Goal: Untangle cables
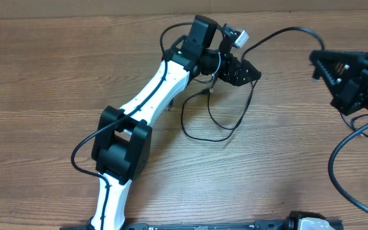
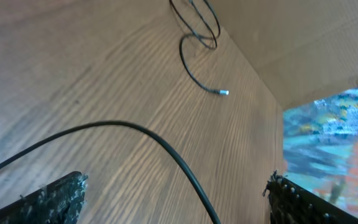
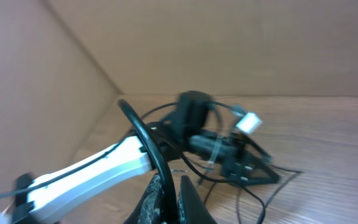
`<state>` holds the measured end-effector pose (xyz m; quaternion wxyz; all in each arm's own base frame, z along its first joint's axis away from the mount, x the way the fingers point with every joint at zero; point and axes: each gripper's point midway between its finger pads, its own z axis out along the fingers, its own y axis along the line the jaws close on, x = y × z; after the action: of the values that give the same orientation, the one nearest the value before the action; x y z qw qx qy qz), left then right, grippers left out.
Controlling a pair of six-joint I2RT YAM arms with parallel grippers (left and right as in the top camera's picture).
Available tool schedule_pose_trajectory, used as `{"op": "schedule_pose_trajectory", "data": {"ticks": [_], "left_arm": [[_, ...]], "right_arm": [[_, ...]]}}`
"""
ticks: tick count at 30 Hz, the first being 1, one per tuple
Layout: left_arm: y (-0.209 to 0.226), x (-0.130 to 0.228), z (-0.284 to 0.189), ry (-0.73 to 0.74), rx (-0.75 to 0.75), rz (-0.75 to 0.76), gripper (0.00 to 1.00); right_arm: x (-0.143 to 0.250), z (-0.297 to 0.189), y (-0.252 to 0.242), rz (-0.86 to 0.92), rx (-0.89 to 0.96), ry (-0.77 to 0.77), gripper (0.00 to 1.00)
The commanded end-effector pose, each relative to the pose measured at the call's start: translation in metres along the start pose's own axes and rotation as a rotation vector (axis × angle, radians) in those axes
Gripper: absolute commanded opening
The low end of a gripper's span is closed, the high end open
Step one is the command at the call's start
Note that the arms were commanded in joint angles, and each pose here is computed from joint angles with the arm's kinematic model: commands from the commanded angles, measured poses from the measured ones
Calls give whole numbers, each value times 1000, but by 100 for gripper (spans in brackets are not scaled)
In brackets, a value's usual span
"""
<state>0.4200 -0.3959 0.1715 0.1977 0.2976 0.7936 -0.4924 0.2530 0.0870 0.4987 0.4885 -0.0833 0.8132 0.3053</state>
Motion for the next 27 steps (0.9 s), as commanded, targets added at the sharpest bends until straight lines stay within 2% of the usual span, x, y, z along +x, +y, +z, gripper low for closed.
{"op": "schedule_pose_trajectory", "data": {"ticks": [1, 6, 10, 15, 18, 27], "left_arm": [[5, 22, 20, 60, 69, -53, 93], [10, 40, 33, 109, 136, -114, 85], [14, 45, 36, 117, 133, -128, 67], [15, 46, 34, 123, 132, -148, 51], [12, 52, 34, 145, 142, -170, 56], [-16, 53, 27, 173, 308, -181, 64]], "right_arm": [[-1, -3, 12, -34, -32, -8, 4], [0, -3, 12, -34, -27, -8, 4], [0, -3, 11, -35, -25, -8, 4], [0, -3, 5, -29, 14, -7, 4], [1, -2, 2, -26, 28, -5, 4], [1, 0, -10, -15, 82, 1, 4]]}}
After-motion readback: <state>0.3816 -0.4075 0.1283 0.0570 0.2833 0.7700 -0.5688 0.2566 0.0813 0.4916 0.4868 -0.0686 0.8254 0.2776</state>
